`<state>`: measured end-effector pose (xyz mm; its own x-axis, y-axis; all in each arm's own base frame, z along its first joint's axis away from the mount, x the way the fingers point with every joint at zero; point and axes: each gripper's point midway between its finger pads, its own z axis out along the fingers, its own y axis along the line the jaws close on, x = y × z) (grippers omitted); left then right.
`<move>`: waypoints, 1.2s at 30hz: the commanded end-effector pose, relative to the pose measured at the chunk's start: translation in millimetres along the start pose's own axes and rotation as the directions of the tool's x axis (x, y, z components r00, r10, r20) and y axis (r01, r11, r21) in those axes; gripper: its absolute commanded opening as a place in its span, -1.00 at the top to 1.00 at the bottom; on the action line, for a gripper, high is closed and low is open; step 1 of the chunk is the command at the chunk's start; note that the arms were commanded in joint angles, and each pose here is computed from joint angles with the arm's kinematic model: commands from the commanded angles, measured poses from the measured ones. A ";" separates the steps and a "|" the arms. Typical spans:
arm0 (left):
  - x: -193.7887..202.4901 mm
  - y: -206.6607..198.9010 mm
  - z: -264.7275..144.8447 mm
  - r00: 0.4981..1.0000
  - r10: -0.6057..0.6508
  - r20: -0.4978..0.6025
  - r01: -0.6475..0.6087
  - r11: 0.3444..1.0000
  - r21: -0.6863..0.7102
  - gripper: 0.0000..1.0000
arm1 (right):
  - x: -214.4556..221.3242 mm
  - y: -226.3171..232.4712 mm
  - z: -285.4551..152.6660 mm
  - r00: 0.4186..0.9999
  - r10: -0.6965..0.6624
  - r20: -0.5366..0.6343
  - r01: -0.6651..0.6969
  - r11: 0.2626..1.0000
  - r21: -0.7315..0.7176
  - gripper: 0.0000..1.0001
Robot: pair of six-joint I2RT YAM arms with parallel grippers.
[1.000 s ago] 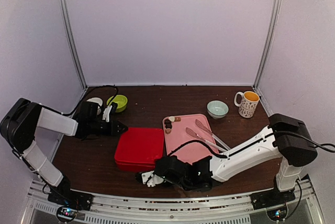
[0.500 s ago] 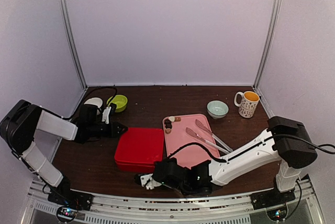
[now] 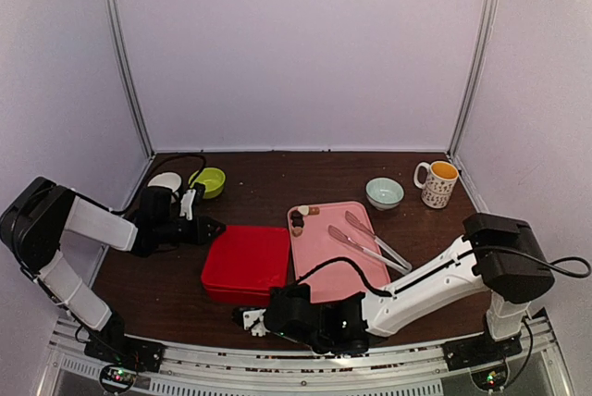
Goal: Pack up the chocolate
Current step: Press the box lid onto the packing box.
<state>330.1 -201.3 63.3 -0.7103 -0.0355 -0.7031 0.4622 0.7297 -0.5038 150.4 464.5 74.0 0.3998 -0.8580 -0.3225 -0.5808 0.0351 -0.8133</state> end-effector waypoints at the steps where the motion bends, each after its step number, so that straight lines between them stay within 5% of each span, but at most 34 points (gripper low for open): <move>1: 88.9 0.5 -3.2 0.955 -0.113 -0.275 0.112 0.994 -0.018 0.56 | 45.8 85.2 8.8 0.985 -0.156 -0.075 0.133 0.959 -0.250 0.73; 8: 92.7 -4.5 -1.5 0.953 -0.109 -0.283 0.109 0.994 -0.016 0.56 | 48.7 81.5 1.7 0.991 -0.112 -0.068 0.092 0.964 -0.251 0.75; 16: 89.8 -10.1 -0.2 0.956 -0.110 -0.274 0.105 0.994 -0.032 0.55 | 26.7 26.6 -17.9 0.994 0.104 0.012 -0.100 0.977 -0.189 0.56; 25: 89.0 -10.0 -1.6 0.955 -0.101 -0.279 0.091 0.995 -0.047 0.55 | 4.3 -35.4 -47.7 0.907 0.407 0.108 -0.379 0.901 -0.208 0.25; 27: 87.9 -10.2 -2.2 0.956 -0.096 -0.278 0.086 0.995 -0.049 0.55 | 5.9 -56.0 -52.4 0.838 0.537 0.101 -0.510 0.835 -0.207 0.26; 31: 83.9 -11.8 -3.5 0.958 -0.085 -0.273 0.075 0.996 -0.048 0.56 | 9.4 -94.0 -71.1 0.565 0.823 0.061 -0.775 0.555 -0.303 0.33; 36: 79.1 -13.8 -2.5 0.960 -0.068 -0.271 0.059 0.997 -0.043 0.56 | 31.7 -117.2 -92.2 0.189 0.982 0.015 -0.911 0.181 -0.371 -0.26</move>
<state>315.3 -214.6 64.2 -0.7313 -0.0232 -0.6816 0.4460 0.7399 -0.5037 172.5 400.6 205.6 -0.1849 -0.3536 -0.9170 -0.8209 0.5685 -0.0537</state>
